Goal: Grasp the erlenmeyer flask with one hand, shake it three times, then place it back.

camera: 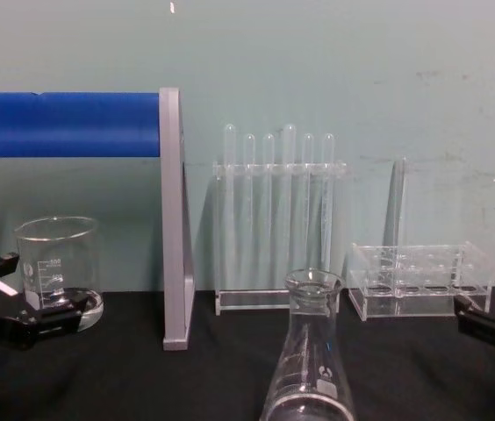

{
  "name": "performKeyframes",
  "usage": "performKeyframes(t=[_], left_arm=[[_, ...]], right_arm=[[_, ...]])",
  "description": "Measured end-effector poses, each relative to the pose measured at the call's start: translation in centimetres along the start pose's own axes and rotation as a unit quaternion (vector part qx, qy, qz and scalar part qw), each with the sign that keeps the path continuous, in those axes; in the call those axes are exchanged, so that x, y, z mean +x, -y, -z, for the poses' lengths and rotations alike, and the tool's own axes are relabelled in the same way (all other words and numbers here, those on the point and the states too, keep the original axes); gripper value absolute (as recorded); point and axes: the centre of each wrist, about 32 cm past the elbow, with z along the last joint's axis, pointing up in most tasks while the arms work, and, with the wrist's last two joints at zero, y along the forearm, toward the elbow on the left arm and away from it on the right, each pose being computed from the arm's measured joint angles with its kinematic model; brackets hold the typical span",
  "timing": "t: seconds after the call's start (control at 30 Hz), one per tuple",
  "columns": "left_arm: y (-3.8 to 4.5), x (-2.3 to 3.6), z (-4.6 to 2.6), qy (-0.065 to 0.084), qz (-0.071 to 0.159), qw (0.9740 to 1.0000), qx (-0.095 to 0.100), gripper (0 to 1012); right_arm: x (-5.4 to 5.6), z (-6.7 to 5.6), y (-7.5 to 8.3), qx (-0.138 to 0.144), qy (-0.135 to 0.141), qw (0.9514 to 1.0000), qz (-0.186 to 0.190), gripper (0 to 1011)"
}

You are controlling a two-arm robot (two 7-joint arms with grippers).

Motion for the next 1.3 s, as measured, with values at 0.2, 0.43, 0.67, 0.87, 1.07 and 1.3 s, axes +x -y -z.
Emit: performKeyframes(t=[0.2,0.43,0.67,0.87,1.07,1.3], left_arm=[[0.00,0.00,0.00,0.000,0.000,1.0000,0.000,1001],[0.00,0.00,0.00,0.000,0.000,1.0000,0.000,1001],[0.00,0.00,0.00,0.000,0.000,1.0000,0.000,1001],[0.00,0.00,0.00,0.000,0.000,1.0000,0.000,1001],[0.00,0.00,0.00,0.000,0.000,1.0000,0.000,1001],[0.00,0.00,0.00,0.000,0.000,1.0000,0.000,1001]], right_arm=[[0.00,-0.03,0.01,0.001,0.000,1.0000,0.000,1002],[-0.02,-0.04,0.03,0.001,-0.001,1.0000,-0.001,1003],[0.00,-0.05,0.04,0.001,-0.001,1.0000,-0.001,1002],[0.01,-0.06,0.04,0.001,-0.001,1.0000,-0.001,1002],[0.02,-0.07,0.04,0.001,-0.001,1.0000,-0.001,1002],[0.01,-0.07,0.04,0.001,-0.001,1.0000,-0.001,1003]])
